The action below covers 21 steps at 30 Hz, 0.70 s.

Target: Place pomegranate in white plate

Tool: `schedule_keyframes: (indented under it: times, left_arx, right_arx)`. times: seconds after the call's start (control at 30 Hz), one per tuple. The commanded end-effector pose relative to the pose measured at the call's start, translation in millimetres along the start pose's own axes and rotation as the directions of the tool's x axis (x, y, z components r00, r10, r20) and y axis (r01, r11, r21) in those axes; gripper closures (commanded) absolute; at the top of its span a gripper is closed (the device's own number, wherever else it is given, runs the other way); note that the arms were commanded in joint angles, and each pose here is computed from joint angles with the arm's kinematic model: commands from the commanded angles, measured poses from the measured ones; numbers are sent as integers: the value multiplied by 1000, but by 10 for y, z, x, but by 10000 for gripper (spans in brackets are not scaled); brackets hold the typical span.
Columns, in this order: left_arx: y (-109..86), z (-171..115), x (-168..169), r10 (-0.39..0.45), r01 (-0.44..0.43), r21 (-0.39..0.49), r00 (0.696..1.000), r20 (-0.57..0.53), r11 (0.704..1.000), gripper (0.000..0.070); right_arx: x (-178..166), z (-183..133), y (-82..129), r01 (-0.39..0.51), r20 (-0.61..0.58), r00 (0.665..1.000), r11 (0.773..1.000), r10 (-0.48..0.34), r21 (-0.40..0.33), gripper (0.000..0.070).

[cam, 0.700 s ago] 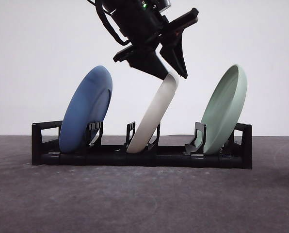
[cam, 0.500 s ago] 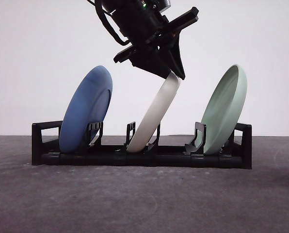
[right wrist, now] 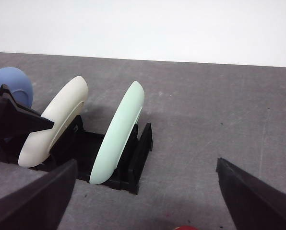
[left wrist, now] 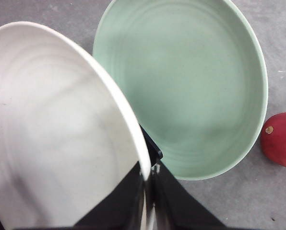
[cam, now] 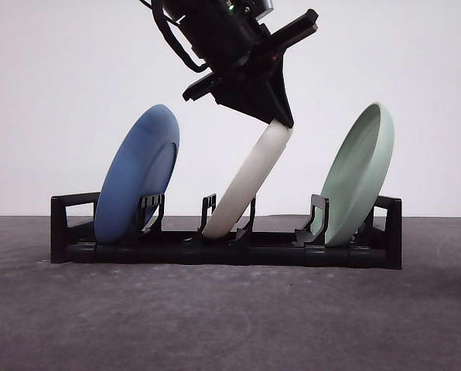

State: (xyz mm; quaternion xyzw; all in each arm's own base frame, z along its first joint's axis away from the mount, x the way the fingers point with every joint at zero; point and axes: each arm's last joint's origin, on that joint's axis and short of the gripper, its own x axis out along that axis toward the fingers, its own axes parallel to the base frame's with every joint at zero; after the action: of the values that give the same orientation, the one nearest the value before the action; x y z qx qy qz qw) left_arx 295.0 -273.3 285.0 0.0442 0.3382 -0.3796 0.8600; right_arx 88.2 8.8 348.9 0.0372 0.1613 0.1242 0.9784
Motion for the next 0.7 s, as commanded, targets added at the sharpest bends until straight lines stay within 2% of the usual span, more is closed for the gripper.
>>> schedule_keyframes:
  times: [0.0,0.47,0.67]
  left_arx:
    - [-61,84,-36,-19,18,13,999,35,1000,690]
    - [-203,347,-846,-47,26,98,974,222,995,690]
    - [-397,285,-1236,-83,48,181,978,192,982,690]
  right_arx:
    - [-29,50,10,-2,24,1000,1000,2,4,106]
    - [-29,50,10,-3,24,1000,1000,3,4,106]
    - [-29,50,10,-3,24,1000,1000,3,4,106]
